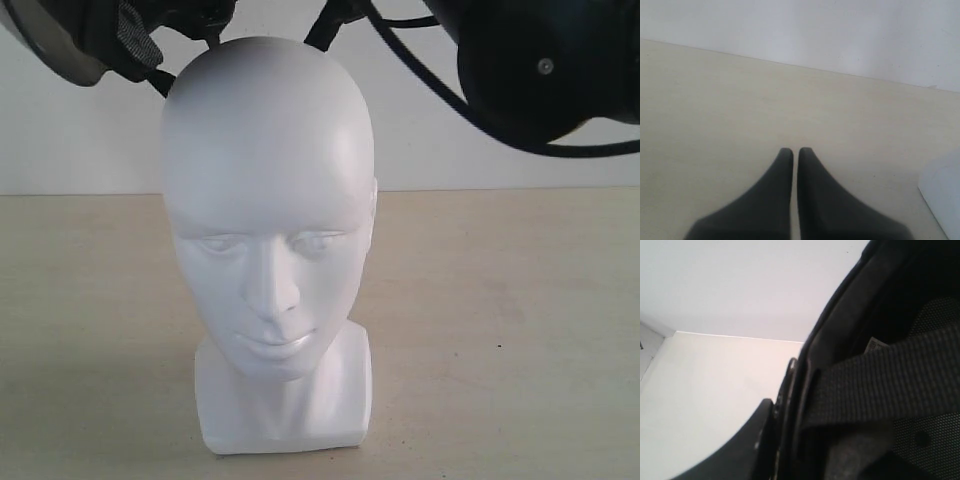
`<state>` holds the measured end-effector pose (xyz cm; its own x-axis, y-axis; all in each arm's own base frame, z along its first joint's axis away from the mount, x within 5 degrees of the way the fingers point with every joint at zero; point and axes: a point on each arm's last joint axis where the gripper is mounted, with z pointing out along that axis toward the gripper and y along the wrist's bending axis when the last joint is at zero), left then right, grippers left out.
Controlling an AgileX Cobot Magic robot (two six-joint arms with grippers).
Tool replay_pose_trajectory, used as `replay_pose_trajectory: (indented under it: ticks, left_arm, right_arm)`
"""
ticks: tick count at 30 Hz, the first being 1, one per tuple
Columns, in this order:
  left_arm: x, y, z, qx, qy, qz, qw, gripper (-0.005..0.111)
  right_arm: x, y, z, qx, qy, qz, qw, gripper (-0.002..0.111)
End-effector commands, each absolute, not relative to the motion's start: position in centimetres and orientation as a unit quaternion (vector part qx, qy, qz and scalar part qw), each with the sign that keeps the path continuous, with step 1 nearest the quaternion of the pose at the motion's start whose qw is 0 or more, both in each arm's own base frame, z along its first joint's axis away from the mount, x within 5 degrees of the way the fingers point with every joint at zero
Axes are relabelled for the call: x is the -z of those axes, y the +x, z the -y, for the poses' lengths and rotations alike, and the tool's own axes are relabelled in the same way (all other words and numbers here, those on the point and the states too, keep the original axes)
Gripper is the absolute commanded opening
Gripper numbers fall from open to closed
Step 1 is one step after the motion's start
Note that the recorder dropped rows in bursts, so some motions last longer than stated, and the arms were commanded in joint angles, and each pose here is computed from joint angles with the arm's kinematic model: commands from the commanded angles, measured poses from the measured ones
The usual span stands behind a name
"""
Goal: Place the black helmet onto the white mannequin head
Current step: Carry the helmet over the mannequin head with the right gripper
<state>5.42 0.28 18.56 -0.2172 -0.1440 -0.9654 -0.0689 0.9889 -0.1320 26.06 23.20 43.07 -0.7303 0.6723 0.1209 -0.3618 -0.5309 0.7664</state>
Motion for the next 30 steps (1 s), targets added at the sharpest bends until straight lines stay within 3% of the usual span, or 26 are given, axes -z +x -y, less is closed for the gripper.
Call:
replay_pose_trajectory:
  ticks: [1,30]
  left_arm:
    - [-18.5,5.4,-0.3,0.034,-0.067,-0.777,0.625,0.004]
    - [-18.5,5.4,-0.3,0.034,-0.067,-0.777,0.625,0.004]
  right_arm:
    - [-45.7,23.6,-20.9,-0.871,0.176,-0.321,0.327,0.000]
    - [-41.1,22.1,-18.7,-0.853,0.219,-0.335,0.334,0.000]
